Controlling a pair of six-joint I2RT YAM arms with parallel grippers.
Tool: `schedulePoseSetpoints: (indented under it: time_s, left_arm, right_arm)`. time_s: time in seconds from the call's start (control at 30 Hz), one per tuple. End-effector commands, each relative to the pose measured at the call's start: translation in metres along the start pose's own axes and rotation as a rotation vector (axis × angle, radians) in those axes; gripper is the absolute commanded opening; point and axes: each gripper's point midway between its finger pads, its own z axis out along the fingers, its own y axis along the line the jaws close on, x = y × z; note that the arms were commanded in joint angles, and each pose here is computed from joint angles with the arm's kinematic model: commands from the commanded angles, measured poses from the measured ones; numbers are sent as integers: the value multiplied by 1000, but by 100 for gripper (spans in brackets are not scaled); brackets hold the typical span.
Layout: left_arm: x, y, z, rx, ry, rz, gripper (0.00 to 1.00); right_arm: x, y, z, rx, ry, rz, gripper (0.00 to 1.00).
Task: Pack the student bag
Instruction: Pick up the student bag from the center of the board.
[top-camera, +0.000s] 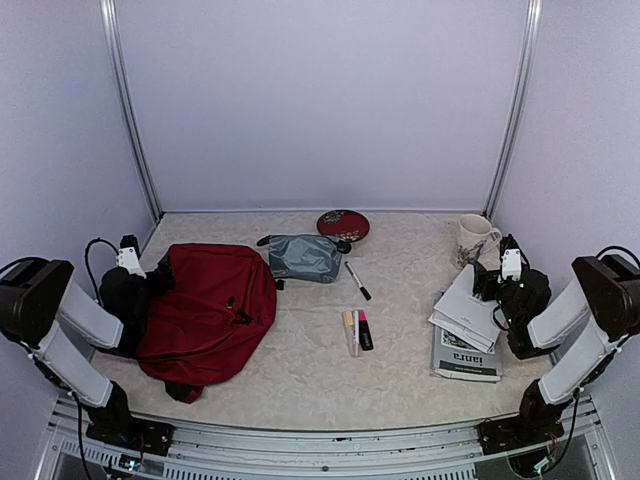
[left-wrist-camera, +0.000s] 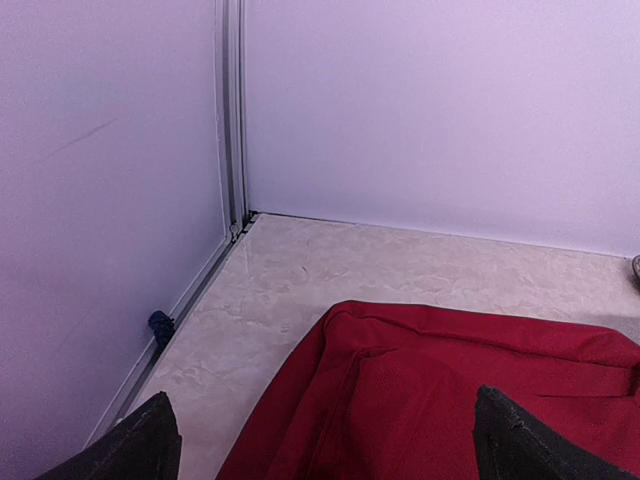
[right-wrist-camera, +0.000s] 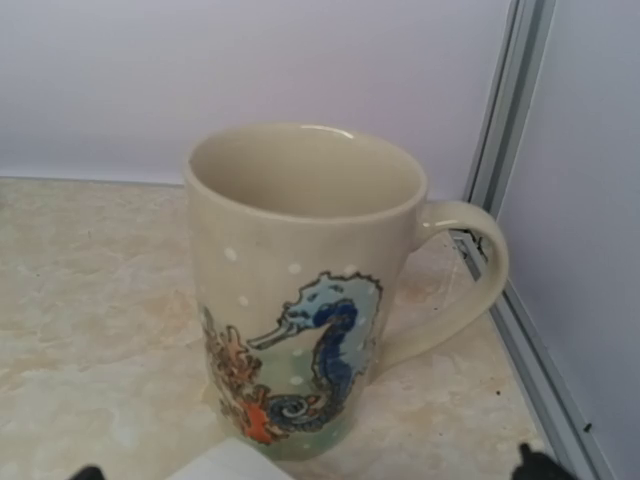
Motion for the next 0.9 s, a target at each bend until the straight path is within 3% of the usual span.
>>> schedulePoseSetpoints:
  time_s: [0.0,0.27,0.4,0.53,0.6,0.73,0.87]
  left_arm:
    - [-11,4,5,-20,-41,-13,99]
    - [-23,-2,1,-2,-62,7,99]
    - [-82,-17,-17,-141,-148,8,99]
    - [-148,-58,-34,38,-205,-197,99]
    - [-170,-84,-40,189,-125,-269,93]
    - [-195,-129,-67,426,11,-344,70]
    - [-135,-167,-85,517,296,-255,70]
  right_arm:
    - [-8,-8,4,28,-30,-1,100]
    - [-16,-6,4,0,-43,-2,100]
    - [-63,-15,2,20,-49,67,100]
    - [-132,18,-20,-225,-145,236,100]
    - [-157,39,-33,-374,-158,310,100]
    - [-182,78,-48,-552,-72,392,100]
    - [-188,130,-62,-646,33,385,100]
